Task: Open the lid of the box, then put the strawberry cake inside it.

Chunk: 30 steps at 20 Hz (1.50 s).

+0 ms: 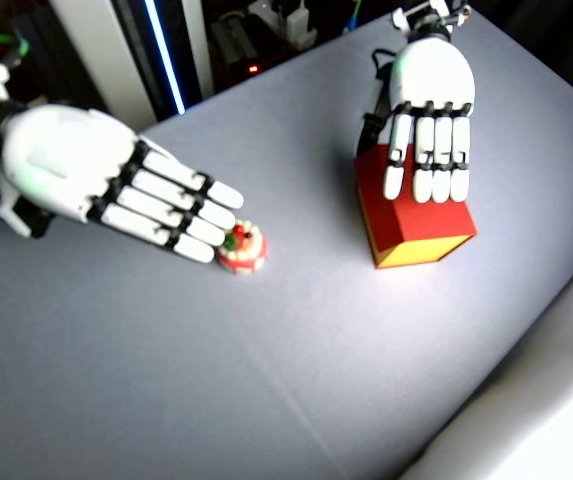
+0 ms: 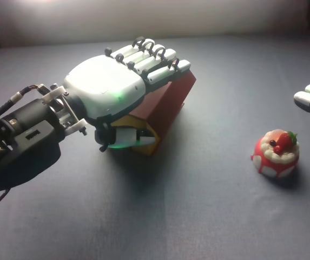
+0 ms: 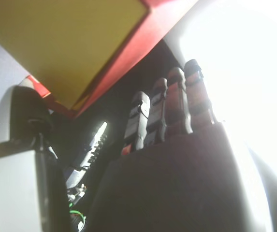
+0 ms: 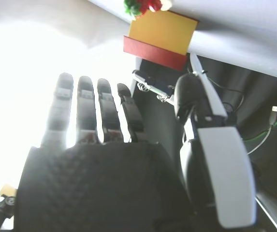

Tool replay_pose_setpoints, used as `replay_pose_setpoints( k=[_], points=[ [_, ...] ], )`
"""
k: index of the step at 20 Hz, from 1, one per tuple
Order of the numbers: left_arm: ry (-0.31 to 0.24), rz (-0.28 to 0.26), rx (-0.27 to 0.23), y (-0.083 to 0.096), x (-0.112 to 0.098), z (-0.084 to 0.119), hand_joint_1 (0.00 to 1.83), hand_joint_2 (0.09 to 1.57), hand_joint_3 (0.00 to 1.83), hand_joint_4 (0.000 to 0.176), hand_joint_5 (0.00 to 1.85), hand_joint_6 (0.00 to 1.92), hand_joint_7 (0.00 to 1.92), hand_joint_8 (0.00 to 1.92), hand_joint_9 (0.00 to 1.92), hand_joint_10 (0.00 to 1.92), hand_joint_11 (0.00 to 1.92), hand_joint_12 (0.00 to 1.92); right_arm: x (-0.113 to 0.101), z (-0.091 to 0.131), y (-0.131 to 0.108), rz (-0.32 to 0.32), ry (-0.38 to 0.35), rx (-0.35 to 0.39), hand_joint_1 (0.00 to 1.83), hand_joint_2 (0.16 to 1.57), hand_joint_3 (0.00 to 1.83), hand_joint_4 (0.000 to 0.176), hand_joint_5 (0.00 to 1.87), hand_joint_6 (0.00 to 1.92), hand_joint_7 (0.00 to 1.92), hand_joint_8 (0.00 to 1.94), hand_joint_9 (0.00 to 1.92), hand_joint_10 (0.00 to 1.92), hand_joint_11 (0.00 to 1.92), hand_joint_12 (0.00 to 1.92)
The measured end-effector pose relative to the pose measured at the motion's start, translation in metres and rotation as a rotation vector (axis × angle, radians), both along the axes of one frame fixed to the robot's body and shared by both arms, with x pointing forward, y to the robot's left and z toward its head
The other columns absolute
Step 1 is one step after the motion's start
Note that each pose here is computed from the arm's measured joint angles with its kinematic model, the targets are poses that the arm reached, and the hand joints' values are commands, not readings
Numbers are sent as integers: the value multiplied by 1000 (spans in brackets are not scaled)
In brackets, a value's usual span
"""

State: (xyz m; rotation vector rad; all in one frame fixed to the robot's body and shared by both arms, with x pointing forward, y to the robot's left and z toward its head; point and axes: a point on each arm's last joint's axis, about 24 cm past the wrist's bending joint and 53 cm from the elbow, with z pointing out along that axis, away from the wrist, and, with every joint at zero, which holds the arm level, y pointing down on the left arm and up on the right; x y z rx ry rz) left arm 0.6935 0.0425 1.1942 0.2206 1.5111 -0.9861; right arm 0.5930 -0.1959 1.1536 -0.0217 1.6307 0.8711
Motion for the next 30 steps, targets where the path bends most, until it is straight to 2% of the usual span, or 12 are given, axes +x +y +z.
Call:
replay_pose_setpoints(
  k=[4, 12, 14, 15, 17, 21, 23, 24, 27, 28, 29, 30],
  points=[
    [8, 2, 7, -1, 3, -3, 843, 1150, 18, 81, 24, 10, 0, 0, 0, 0, 0, 0, 0, -1, 1, 0, 5, 4, 537, 1341, 0, 0, 0, 0, 0, 0, 0, 0, 0, 0],
    [33, 13, 6, -3, 9, -8, 859, 1189, 19, 68, 62, 25, 0, 0, 0, 0, 11, 18, 0, -4, 0, -2, 15, 8, 525, 1348, 2, 0, 0, 0, 0, 0, 0, 0, 0, 0],
    [31, 14, 2, -3, 9, -7, 844, 1192, 0, 83, 10, 4, 0, 0, 0, 0, 2, 92, 0, -3, 0, -2, 13, 10, 529, 1348, 1, 0, 0, 0, 0, 0, 0, 0, 0, 0],
    [27, 17, -8, -2, 9, -5, 871, 1178, 0, 93, 3, 1, 0, 0, 0, 0, 0, 18, 0, -3, 0, -1, 13, 9, 541, 1344, 0, 0, 0, 0, 0, 0, 0, 0, 0, 0],
    [20, 23, -45, 0, 8, 3, 828, 1194, 2, 83, 2, 1, 0, 0, 0, 0, 0, 0, 0, -3, 0, -2, 13, 10, 565, 1342, 0, 0, 0, 0, 0, 0, 0, 0, 0, 0],
    [-19, 33, -79, 9, 8, 17, 384, 1416, 35, 69, 0, 0, 0, 0, 0, 0, 0, 0, -1, -6, -1, -5, 21, 8, 543, 1344, 0, 0, 0, 0, 0, 0, 0, 0, 0, 0],
    [-29, 42, -96, 15, 9, 22, 487, 1437, 15, 69, 0, 0, 0, 0, 0, 0, 0, 0, 0, -7, -1, -7, 24, 9, 542, 1346, 1, 0, 0, 0, 0, 0, 0, 0, 0, 0],
    [-35, 47, -110, 17, 9, 26, 526, 1426, 6, 55, 0, 0, 0, 0, 0, 0, 0, 0, 0, -7, -1, -8, 22, 11, 557, 1346, 0, 0, 0, 0, 0, 0, 0, 0, 0, 0],
    [-52, 60, -151, 27, 9, 37, 514, 1442, 7, 85, 0, 0, 0, 0, 0, 0, 0, 0, 0, -7, -1, -9, 24, 11, 534, 1347, 1, 0, 0, 0, 0, 0, 0, 0, 0, 0],
    [-56, 68, -164, 32, 10, 39, 593, 1437, 0, 52, 2, 1, 0, 0, 0, 0, 24, 20, 0, -7, -1, -9, 22, 12, 507, 1346, 1, 0, 0, 0, 0, 0, 0, 0, 0, 0],
    [-60, 76, -175, 35, 11, 42, 593, 1437, 0, 52, 2, 1, 0, 0, 0, 0, 24, 20, 0, -7, -1, -9, 23, 12, 507, 1346, 1, 0, 0, 0, 0, 0, 0, 0, 0, 0],
    [-61, 94, -197, 43, 13, 44, 585, 1444, 0, 24, 0, 0, 0, 0, 1, 0, 4, 199, 0, -8, -2, -11, 25, 10, 504, 1345, 1, 0, 0, 0, 0, 0, 0, 0, 0, 0]
  ],
)
